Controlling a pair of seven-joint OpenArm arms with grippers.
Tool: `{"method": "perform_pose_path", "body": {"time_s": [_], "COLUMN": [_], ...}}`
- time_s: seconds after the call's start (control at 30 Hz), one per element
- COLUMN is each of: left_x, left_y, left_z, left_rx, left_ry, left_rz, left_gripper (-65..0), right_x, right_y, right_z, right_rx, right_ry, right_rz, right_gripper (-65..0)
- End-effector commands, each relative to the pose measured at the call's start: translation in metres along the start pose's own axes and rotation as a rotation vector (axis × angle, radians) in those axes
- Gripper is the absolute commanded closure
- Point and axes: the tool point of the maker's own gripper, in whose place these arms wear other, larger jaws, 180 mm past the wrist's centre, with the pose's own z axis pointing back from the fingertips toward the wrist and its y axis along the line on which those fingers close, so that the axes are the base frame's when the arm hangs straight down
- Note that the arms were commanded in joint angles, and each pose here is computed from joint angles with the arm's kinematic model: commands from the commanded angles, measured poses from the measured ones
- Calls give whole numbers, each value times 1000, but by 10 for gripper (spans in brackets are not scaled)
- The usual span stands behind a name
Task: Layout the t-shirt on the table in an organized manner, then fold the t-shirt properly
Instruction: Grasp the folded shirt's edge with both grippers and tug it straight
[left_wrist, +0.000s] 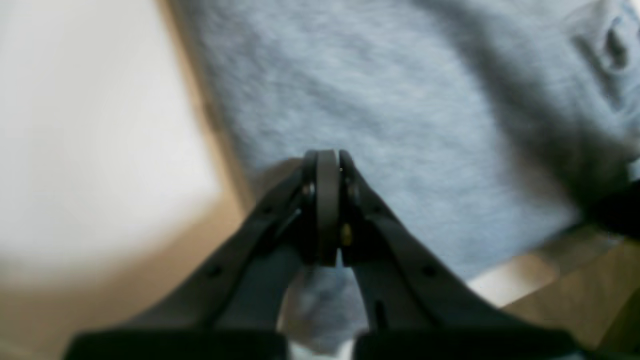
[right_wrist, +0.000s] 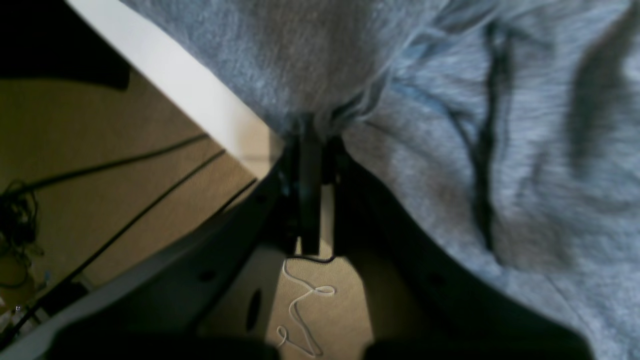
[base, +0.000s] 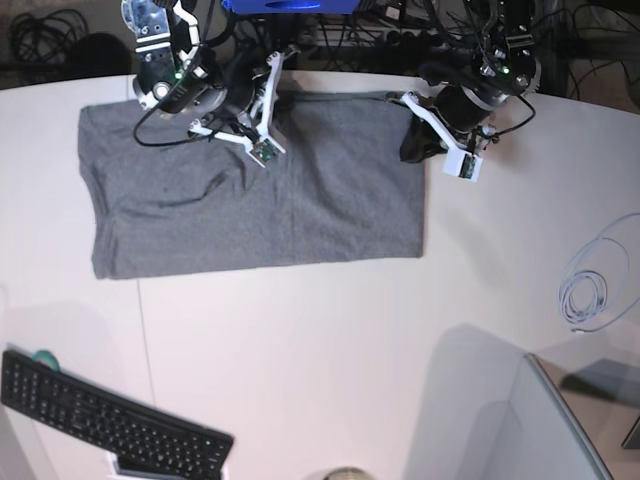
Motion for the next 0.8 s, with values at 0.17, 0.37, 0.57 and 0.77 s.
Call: {"method": "perform_pose_path", "body": {"time_s": [0.17, 0.37, 0.57, 0.77], "left_x": [3, 17, 52, 59], "left_y": [7, 10, 0, -21], "left_z": [5, 11, 23, 17], "left_rx": [14, 19, 20, -10], "left_ry": [-19, -47, -132, -166], "left_rz": [-4, -34, -98, -71], "left_gripper": [0, 0, 0, 0], "right_x": [9, 7, 21, 55], "right_y": [-1, 0, 1, -19], "right_z": [0, 1, 27, 49], "right_rx": [3, 3, -44, -115], "right_ry": [-35, -30, -86, -184], "right_rz": [-12, -15, 10, 38], "right_gripper": [-9, -116, -302, -221]}}
